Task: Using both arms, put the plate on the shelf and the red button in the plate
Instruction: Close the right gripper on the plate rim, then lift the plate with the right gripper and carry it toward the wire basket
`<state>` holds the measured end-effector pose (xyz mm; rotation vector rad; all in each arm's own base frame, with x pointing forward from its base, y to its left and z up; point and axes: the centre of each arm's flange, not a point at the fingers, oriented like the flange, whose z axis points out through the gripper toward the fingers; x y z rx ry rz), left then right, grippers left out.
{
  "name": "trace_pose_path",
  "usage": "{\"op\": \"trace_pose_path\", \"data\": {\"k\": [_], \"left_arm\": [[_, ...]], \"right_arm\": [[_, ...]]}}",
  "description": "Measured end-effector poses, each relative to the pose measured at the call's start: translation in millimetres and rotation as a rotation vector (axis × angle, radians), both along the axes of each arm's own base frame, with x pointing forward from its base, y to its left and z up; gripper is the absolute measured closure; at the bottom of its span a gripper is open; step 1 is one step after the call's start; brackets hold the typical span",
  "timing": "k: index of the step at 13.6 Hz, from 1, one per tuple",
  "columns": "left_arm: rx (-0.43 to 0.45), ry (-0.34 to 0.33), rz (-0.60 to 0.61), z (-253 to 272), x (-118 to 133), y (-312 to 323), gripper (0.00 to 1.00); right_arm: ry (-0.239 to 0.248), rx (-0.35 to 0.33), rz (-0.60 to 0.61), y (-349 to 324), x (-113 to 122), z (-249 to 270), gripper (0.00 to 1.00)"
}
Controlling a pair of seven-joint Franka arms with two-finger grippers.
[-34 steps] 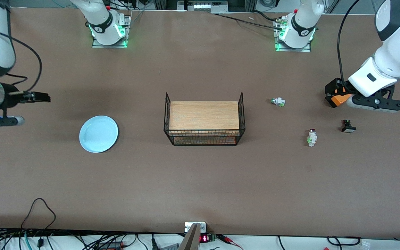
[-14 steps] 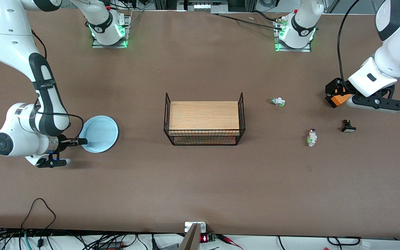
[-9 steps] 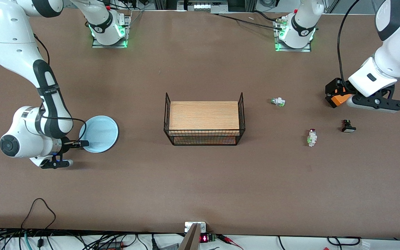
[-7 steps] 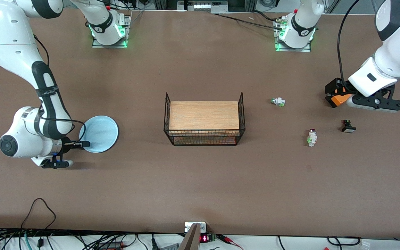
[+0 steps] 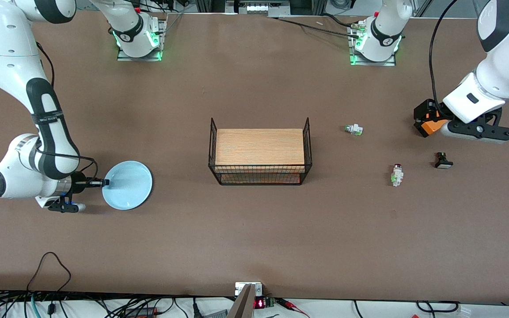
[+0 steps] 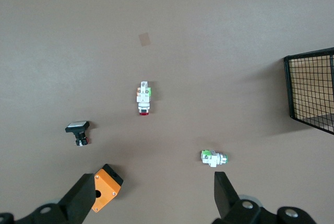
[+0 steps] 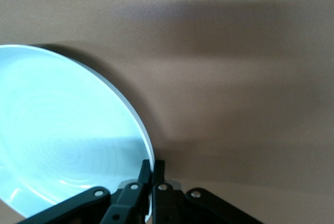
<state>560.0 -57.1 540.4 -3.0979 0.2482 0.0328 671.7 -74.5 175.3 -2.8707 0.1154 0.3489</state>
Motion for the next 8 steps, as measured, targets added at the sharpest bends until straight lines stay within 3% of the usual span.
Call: {"op": "trace_pose_path", "data": {"k": [4, 8], "left_arm": [[-0.001, -0.004, 0.000, 1, 2, 0, 0.00], [-0.001, 0.001, 0.000, 2, 2, 0, 0.00]], "right_arm": [[0.036, 0.029, -0.011, -2, -4, 3, 0.97], [0.096, 0.058, -0.010, -4, -11, 45, 0.97]]}}
